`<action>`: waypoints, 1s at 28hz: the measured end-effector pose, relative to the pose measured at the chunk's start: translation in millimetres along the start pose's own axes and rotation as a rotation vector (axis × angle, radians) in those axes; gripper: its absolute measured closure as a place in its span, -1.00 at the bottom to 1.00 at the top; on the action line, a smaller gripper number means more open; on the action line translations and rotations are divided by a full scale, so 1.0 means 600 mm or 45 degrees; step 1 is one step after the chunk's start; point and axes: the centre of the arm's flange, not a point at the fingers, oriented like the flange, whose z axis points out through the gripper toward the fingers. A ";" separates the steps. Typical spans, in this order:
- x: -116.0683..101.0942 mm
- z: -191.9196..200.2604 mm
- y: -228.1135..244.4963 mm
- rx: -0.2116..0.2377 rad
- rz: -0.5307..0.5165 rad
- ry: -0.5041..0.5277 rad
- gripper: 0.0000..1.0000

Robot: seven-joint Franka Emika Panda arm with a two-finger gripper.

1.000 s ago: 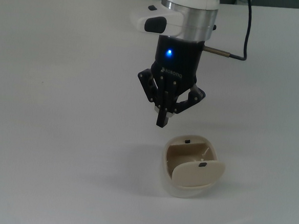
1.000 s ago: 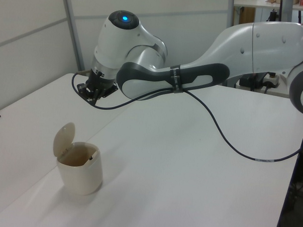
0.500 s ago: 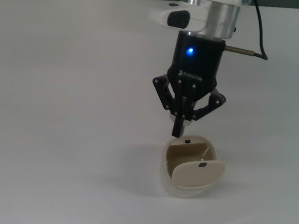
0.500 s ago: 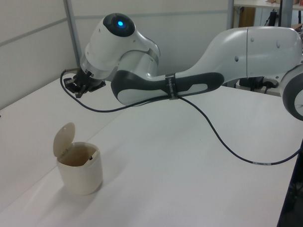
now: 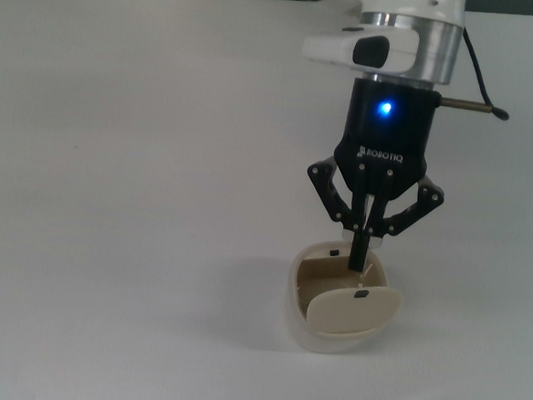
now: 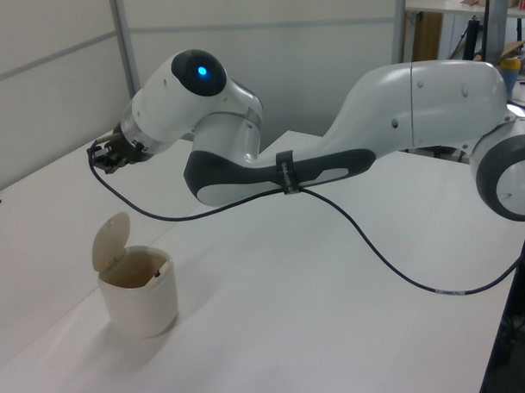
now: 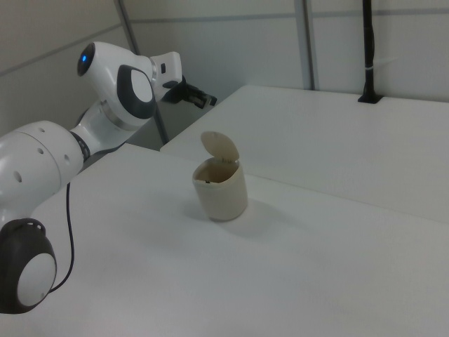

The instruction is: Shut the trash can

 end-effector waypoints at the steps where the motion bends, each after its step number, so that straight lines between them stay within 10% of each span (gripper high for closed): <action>1: -0.002 0.004 0.000 0.006 -0.010 0.001 0.98; 28: -0.087 0.101 -0.013 0.032 -0.192 -0.098 0.98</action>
